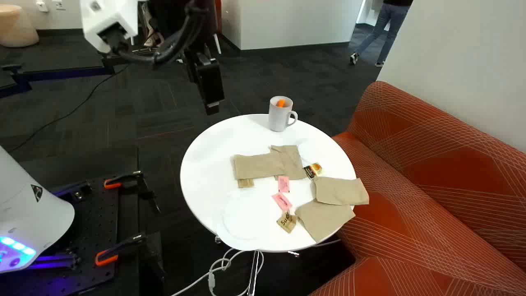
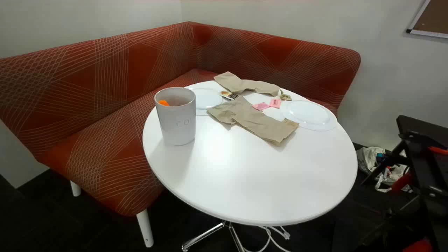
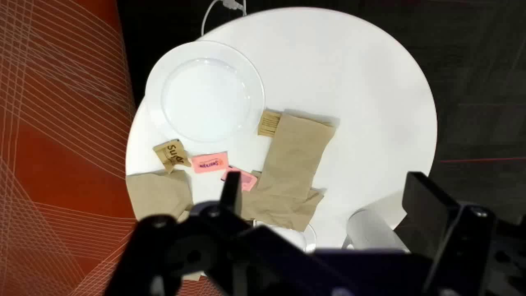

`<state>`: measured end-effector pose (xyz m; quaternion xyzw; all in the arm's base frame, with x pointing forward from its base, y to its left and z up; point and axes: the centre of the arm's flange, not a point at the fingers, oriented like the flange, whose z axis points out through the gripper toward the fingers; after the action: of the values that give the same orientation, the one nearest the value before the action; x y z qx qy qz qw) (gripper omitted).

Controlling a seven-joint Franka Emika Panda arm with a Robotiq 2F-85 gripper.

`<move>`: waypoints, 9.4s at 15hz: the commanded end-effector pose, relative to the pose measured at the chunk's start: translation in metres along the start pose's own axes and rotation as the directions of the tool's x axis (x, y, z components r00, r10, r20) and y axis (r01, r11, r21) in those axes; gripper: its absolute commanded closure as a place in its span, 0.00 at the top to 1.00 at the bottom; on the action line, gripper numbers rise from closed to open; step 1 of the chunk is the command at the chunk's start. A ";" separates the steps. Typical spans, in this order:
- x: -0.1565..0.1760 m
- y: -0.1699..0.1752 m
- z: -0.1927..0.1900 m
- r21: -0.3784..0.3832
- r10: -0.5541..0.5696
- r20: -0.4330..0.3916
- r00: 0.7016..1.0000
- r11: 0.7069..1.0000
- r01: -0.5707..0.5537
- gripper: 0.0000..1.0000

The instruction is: Remove the orange marker from the mug and put it on the table

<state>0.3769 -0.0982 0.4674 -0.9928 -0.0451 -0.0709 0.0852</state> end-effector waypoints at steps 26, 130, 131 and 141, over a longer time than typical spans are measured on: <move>0.206 -0.195 0.150 -0.077 -0.577 -0.277 0.768 0.810 0.581 1.00; 0.272 -0.257 0.124 -0.262 -0.709 -0.379 0.595 0.699 0.665 0.05; 0.263 -0.254 0.115 -0.272 -0.710 -0.366 0.602 0.700 0.660 0.05; 0.188 -0.198 0.094 -0.267 -0.603 -0.199 0.772 0.792 0.549 0.05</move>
<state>0.5860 0.1431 0.4394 -0.8934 -0.3528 -0.2771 -0.0244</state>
